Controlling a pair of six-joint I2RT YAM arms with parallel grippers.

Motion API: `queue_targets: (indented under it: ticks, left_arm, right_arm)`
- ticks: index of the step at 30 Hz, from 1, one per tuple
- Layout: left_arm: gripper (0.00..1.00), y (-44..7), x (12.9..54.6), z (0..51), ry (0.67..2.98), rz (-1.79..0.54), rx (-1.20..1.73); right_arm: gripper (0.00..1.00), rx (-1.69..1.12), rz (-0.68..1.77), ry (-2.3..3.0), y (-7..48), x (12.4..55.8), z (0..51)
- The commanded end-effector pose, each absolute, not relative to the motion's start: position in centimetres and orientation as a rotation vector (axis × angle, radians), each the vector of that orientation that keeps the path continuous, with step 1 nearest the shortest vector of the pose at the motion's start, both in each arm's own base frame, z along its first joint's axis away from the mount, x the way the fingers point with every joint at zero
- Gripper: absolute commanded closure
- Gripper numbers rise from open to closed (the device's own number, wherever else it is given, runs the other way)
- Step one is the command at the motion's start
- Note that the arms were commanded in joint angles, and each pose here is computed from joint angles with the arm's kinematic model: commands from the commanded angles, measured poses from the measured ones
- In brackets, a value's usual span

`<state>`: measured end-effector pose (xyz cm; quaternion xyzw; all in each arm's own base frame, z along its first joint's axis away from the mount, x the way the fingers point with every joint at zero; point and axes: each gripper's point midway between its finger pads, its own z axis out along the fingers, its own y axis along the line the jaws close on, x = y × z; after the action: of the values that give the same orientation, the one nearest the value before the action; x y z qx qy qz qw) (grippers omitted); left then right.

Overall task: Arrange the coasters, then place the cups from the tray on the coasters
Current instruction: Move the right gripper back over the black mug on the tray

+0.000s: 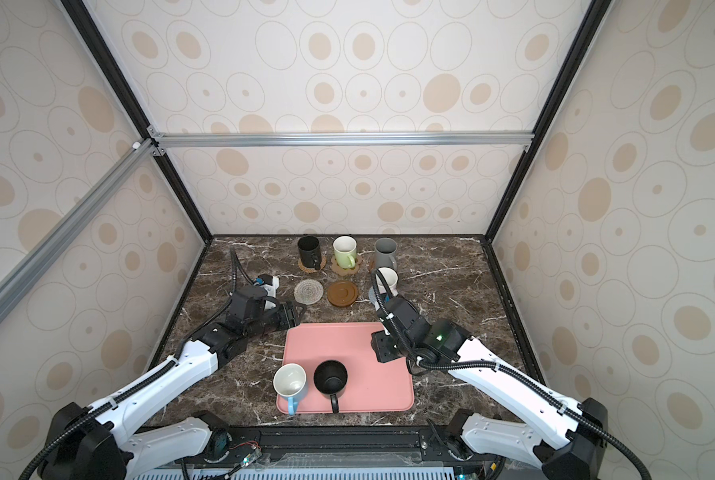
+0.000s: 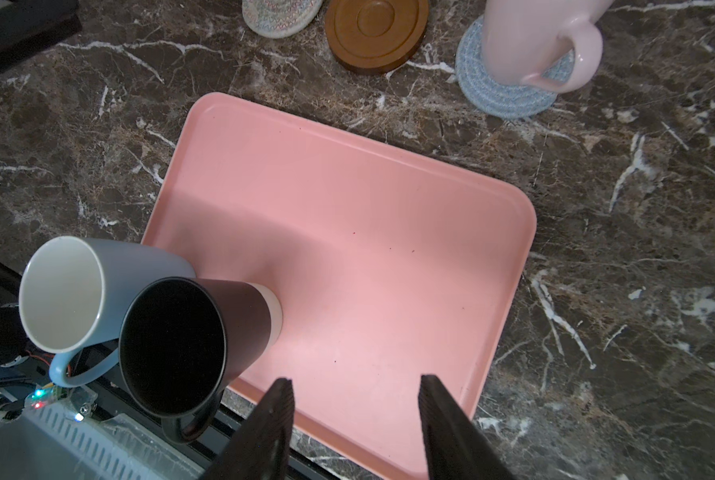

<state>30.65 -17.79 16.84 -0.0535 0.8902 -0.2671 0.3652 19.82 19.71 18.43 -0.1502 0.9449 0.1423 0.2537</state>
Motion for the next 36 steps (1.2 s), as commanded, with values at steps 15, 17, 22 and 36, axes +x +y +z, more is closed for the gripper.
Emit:
queue_targets:
  ticks: [15,17,22,36]
  left_arm:
    - [0.33,-17.9,31.0,18.4,2.256,-0.691,-0.137]
    - [0.32,-18.0,31.0,18.4,2.259,-0.693,-0.140]
    - [0.32,-17.9,30.9,17.6,2.276,-0.682,-0.143]
    - [0.32,-17.5,30.6,17.7,2.261,-0.674,-0.144]
  right_arm:
    - [0.48,-0.338,0.425,2.623,20.4,16.7,18.0]
    - [0.48,-0.356,0.434,2.628,21.2,16.4,17.9]
    - [0.47,-0.414,0.450,2.639,23.5,15.4,17.9]
    - [0.46,-0.516,0.445,2.698,27.7,11.5,16.3]
